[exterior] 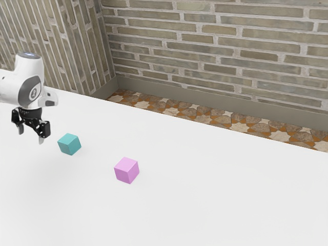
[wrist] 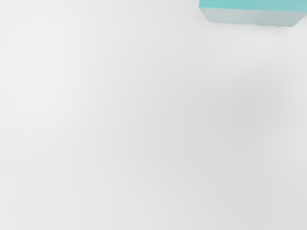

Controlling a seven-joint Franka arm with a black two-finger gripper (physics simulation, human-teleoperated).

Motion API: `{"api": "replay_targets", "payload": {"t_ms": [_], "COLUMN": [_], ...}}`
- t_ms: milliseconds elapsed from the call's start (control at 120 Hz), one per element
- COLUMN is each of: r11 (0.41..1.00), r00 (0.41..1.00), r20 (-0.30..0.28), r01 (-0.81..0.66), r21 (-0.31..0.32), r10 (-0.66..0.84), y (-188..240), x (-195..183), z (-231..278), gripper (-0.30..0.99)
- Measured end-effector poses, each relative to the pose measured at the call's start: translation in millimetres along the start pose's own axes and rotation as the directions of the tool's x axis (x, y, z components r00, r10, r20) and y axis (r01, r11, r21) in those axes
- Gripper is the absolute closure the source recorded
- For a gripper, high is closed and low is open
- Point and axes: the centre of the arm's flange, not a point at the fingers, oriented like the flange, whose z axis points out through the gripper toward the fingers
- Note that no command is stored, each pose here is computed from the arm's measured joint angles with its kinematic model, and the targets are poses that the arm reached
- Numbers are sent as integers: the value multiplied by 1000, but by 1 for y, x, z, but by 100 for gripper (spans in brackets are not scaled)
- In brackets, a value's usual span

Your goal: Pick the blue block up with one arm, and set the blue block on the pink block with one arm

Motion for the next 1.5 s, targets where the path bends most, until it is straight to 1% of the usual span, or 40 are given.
{"api": "replay_targets", "payload": {"t_ms": [108, 217, 417, 542, 675, 792, 967, 1133, 1217, 1350, 1400, 1500], "r11": [999, 996, 990, 987, 984, 981, 979, 973, 972, 971, 970, 969], "r00": [998, 995, 989, 986, 989, 989, 987, 988, 990, 989, 989, 989], "r20": [-25, -41, -59, -97, -88, -95, -122, -109, -100, -103, -104, -106], "r01": [-53, -89, -137, -141, -131, -128, -126, -125, -122, -128, -127, -120], "r21": [-2, -10, -38, -71, -120, -143, -161, -194, -200, -204, -208, -217], "r10": [53, 89, 135, 134, 121, 115, 106, 106, 103, 109, 107, 99], "y": [8, 8, 11, 19, 22, 19, 21, 33, 33, 36, 35, 33], "x": [21, 34, 57, 76, 84, 91, 108, 115, 117, 125, 126, 128], "z": [4, 10, 25, 23, 47, 56, 58, 78, 87, 93, 95, 99], "gripper": [0, 0, 0, 0, 0, 0, 0, 0, 0, 0, 3, 15]}}
